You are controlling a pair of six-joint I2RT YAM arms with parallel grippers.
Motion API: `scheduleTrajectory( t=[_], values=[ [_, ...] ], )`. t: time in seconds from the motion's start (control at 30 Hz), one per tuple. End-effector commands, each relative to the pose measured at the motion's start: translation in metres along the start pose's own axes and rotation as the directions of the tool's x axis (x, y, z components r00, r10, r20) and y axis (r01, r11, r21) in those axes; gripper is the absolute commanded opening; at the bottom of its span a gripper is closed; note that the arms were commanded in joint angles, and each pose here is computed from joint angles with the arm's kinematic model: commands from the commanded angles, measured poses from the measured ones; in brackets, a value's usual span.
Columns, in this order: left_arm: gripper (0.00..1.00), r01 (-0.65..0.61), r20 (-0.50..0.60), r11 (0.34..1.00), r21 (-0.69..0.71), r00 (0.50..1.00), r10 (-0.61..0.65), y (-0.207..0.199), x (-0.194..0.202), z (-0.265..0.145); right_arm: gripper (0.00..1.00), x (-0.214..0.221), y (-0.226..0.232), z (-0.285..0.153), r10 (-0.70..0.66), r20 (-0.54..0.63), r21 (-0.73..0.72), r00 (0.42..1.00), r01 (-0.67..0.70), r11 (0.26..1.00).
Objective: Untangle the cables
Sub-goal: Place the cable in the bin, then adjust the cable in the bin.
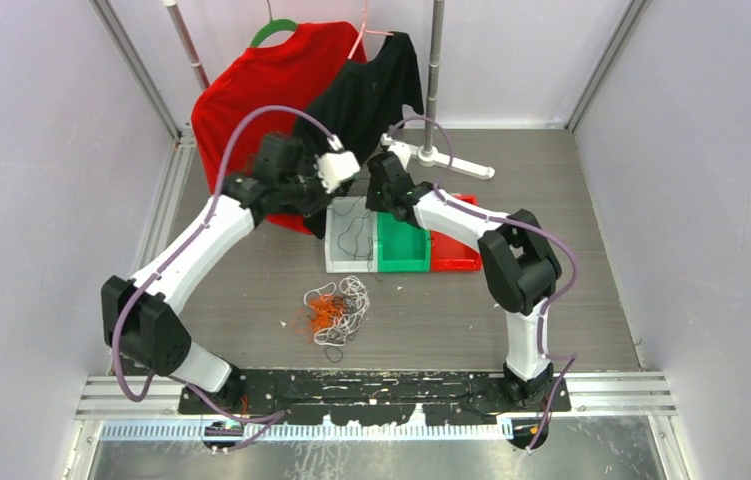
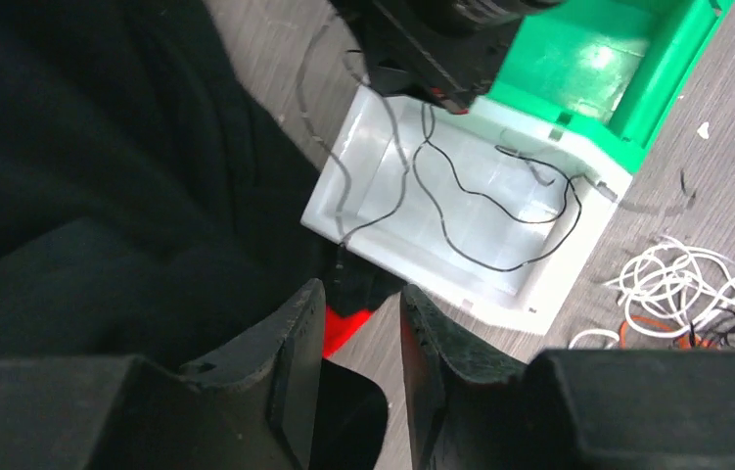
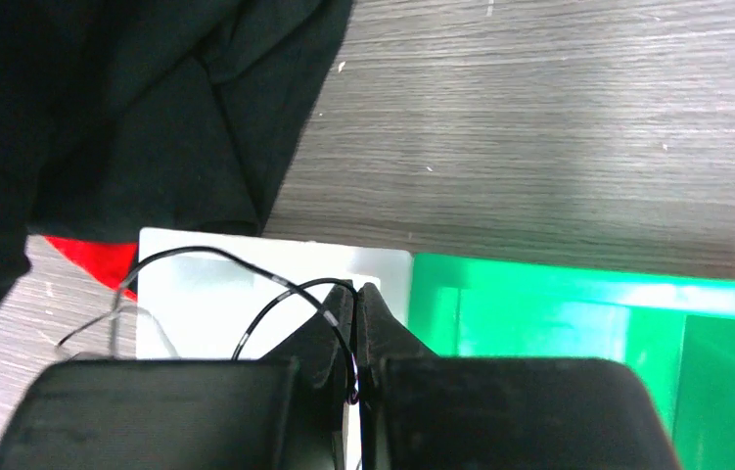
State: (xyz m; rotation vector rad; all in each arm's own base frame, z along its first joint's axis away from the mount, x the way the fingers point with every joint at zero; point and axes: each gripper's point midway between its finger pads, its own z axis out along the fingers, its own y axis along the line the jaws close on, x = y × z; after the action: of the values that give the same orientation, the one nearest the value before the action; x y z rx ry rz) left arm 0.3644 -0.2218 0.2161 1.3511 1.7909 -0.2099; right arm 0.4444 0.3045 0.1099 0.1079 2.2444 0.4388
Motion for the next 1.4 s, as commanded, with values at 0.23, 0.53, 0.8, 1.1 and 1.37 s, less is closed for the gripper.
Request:
scheduleTrajectory(
  t=[0.23, 0.53, 0.8, 1.1, 1.37],
  values=[
    [0.40, 0.204, 0.038, 0.970, 0.130, 0.977, -0.211, -0.028, 0.004, -0.080, 0.01, 0.024, 0.022, 0.004, -0.338, -0.014, 0.119, 0.941, 0.338, 0.934],
    [0.39, 0.222, 0.044, 0.973, 0.058, 0.974, -0.224, -0.027, 0.008, -0.111, 0.32, 0.024, 0.032, 0.001, -0.386, -0.059, 0.148, 0.921, 0.390, 0.909],
    [0.37, 0.263, 0.021, 0.965, 0.018, 0.965, -0.263, -0.021, 0.027, -0.125, 0.79, 0.002, 0.074, -0.052, -0.349, -0.009, -0.106, 0.937, 0.346, 0.932],
    [0.35, 0.311, 0.037, 0.948, -0.070, 0.950, -0.309, 0.000, 0.046, -0.153, 0.76, -0.009, 0.103, -0.083, -0.345, -0.018, -0.238, 0.939, 0.331, 0.913],
    [0.33, 0.416, 0.128, 0.902, -0.118, 0.907, -0.401, 0.026, 0.057, -0.178, 0.79, 0.005, 0.133, -0.054, -0.604, -0.020, -0.271, 0.797, 0.578, 0.770]
  ],
)
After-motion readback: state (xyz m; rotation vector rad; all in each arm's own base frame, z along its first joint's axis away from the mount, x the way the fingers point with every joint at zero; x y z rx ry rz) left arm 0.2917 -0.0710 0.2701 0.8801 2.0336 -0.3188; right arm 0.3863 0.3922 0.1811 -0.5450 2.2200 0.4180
